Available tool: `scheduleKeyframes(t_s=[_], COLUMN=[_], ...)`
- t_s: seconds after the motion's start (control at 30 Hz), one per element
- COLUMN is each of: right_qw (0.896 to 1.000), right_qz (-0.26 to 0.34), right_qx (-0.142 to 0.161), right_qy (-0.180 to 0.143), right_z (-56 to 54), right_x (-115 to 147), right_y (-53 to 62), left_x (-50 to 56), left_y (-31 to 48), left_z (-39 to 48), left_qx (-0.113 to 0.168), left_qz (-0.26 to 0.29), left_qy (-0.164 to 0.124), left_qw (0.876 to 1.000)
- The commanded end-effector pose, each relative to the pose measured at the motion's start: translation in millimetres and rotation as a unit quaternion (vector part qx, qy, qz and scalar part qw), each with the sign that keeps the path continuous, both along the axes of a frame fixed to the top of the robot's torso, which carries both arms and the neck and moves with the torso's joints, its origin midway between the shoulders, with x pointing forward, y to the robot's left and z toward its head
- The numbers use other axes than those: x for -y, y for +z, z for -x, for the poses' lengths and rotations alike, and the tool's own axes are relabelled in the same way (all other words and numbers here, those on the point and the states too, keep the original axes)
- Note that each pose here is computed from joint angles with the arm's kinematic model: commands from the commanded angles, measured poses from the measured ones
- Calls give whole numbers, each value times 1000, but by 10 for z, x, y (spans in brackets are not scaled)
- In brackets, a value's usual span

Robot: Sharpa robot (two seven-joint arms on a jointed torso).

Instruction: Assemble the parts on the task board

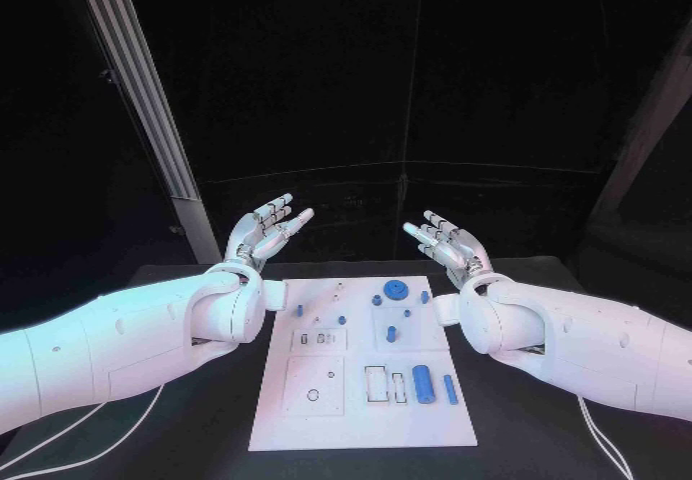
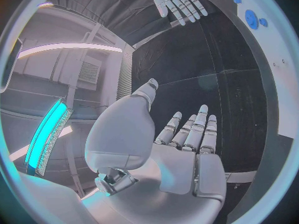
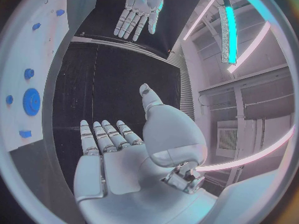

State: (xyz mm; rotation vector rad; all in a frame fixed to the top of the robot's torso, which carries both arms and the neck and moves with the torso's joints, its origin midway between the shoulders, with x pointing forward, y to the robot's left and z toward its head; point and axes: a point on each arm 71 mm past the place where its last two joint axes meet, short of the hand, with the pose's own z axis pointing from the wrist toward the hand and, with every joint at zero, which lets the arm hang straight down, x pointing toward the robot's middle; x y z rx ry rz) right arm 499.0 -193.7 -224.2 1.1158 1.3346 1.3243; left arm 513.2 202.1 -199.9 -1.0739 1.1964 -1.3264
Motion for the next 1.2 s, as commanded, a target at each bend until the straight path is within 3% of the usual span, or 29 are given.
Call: scheduleKeyframes(t_s=[0.03, 0.2, 0.37, 0.4, 0.63, 0.8, 1.0, 1.13, 1.2], right_qw=[994, 990, 989, 989, 977, 966, 944, 922, 905], right_qz=[5, 14, 17, 99, 162, 202, 264, 319, 356], right_qx=[-5, -7, -8, 58, 95, 112, 135, 157, 168], right_qy=[107, 139, 149, 98, 99, 112, 142, 153, 158], right_z=[-44, -103, -120, -184, -180, -152, -156, -171, -185], right_x=[-122, -138, -142, 137, 215, 243, 263, 251, 232], right_y=[19, 28, 31, 75, 101, 113, 164, 223, 255], left_x=[29, 27, 27, -141, -219, -200, -152, -113, -84], left_y=[91, 100, 100, 98, 110, 127, 144, 162, 174], left_z=[-40, -50, -50, -63, -14, 31, 123, 219, 278], left_qx=[33, 35, 35, 36, 38, 42, 38, 30, 25], left_qz=[49, 49, 49, 56, 62, 66, 71, 77, 81], left_qy=[-39, -40, -40, -36, -41, -62, -94, -111, -119], left_qw=[997, 997, 997, 997, 997, 995, 992, 990, 989])
